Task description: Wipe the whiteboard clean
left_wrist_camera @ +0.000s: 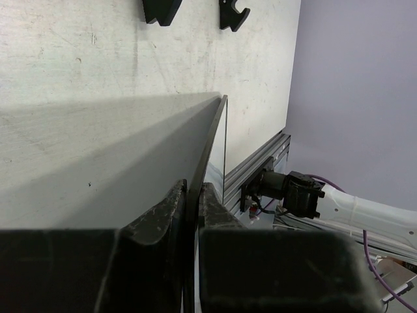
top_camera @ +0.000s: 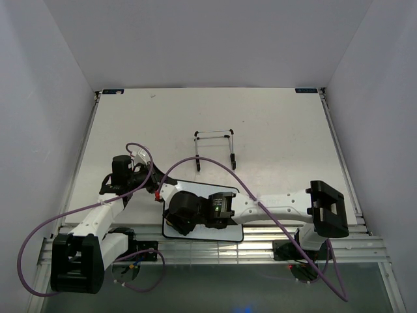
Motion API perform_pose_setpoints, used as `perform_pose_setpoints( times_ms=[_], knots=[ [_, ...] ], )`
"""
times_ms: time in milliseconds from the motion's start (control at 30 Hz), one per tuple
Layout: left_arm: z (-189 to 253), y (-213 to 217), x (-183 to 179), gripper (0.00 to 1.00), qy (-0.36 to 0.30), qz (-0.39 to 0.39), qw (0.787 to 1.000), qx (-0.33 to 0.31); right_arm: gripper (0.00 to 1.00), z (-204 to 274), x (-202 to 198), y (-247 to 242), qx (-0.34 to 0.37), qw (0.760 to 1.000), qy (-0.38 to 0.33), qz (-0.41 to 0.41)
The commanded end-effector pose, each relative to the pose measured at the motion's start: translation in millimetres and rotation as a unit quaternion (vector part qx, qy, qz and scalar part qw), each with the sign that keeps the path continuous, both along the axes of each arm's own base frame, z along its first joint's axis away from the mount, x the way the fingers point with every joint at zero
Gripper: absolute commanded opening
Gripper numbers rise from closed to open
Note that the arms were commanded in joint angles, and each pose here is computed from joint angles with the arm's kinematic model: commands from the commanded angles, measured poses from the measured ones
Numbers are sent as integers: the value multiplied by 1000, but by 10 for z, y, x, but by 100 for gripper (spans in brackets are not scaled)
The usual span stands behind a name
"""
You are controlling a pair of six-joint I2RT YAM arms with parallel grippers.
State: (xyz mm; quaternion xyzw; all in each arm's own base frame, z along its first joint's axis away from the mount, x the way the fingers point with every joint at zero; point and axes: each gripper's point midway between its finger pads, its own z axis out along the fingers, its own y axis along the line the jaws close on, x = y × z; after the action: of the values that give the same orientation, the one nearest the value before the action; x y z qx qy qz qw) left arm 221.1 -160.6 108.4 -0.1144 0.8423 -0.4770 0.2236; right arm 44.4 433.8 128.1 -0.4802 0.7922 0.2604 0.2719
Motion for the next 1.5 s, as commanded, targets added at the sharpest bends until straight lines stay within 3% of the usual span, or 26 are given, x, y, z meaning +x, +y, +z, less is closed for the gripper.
perform_pose_setpoints(
  times_ms=[0,200,533,833,933,1167,1467],
  knots=[
    [36,102,188,0,-37,30,998,39,32,-176,-210,-186,-48,998,14,31],
    [6,104,167,0,-31,34,998,39,33,-17,-11,45,-32,999,-34,22],
    [-14,112,127,0,-28,36,998,39,33,-4,490,191,-33,998,-51,-13],
    [-5,113,128,0,-29,37,998,38,33,-162,882,125,-74,994,-65,-40],
    [-5,115,132,0,-30,37,998,39,33,-192,837,120,-84,994,-56,-31],
    [-18,126,147,0,-29,42,998,42,32,-28,295,125,-57,997,-30,53],
    [-14,128,161,0,-27,44,998,44,32,-127,121,-69,-134,988,-46,68]
  ],
)
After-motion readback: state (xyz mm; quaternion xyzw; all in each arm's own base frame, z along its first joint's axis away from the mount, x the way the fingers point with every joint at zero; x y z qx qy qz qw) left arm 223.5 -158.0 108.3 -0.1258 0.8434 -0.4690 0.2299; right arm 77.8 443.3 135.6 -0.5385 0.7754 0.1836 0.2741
